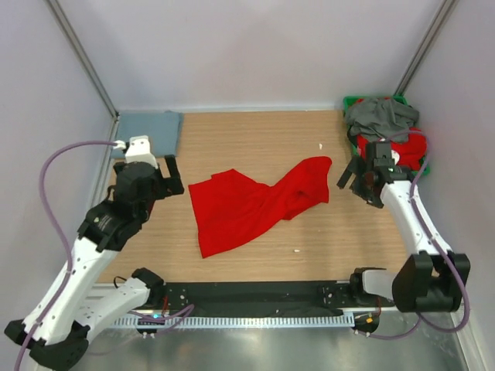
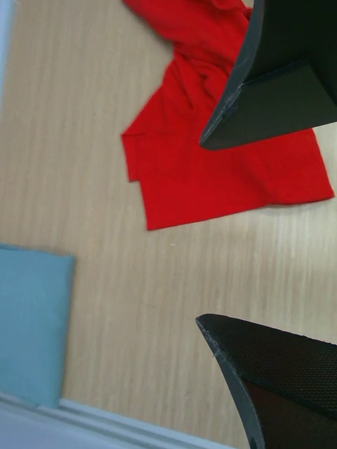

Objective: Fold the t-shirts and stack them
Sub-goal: Move the tshirt to the center of the board, then flatten the tshirt out

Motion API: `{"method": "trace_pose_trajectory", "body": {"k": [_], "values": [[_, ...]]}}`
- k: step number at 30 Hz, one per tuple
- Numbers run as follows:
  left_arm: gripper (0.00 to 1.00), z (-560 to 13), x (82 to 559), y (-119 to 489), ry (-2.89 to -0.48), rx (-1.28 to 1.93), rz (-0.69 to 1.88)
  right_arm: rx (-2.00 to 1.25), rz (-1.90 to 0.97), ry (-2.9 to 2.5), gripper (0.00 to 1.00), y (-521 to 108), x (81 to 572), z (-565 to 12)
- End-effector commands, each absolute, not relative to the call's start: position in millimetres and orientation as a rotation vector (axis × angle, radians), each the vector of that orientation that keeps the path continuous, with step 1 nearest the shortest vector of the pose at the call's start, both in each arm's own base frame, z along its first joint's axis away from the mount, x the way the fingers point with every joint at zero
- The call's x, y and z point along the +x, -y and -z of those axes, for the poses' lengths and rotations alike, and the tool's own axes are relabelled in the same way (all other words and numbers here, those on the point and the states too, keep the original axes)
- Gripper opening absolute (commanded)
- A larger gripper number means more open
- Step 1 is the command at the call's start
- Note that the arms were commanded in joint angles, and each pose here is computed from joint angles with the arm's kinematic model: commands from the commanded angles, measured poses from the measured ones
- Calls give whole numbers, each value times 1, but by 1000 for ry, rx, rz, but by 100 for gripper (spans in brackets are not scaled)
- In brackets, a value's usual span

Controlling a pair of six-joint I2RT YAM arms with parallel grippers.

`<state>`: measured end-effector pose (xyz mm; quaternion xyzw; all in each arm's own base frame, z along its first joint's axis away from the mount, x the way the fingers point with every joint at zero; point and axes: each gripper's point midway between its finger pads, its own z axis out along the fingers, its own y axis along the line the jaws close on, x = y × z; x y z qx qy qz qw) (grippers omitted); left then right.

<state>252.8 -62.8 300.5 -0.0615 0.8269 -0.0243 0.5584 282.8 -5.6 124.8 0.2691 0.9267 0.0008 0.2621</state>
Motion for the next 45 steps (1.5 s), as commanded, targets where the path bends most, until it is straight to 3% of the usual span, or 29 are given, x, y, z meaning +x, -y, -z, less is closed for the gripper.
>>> {"method": "trace_pose_trajectory", "body": {"k": [1, 8, 14, 23, 25, 29, 34, 37, 38, 45], "values": [[100, -234, 245, 75, -2200, -114, 23, 678, -38, -2179, 100, 17, 298, -222], [91, -187, 254, 118, -2339, -139, 195, 612, -191, -2225, 100, -8, 268, -205], [78, -104, 240, 135, -2525, -234, 254, 538, -359, -2244, 100, -35, 245, -189], [72, -58, 235, 147, -2596, -292, 312, 484, -373, -2249, 100, -38, 247, -199], [68, -53, 236, 151, -2601, -292, 328, 479, -383, -2257, 100, -40, 248, -195], [48, -44, 233, 158, -2628, -296, 372, 480, -383, -2260, 100, -40, 249, -191], [40, -39, 227, 160, -2650, -304, 393, 481, -381, -2262, 100, -40, 248, -191], [16, -41, 223, 160, -2649, -314, 414, 479, -381, -2252, 100, -40, 248, -193], [2, -44, 223, 160, -2642, -315, 416, 480, -379, -2252, 100, -39, 248, -194], [0, -132, 221, 167, -2413, -151, 436, 482, -370, -2243, 100, -38, 247, -196]]}}
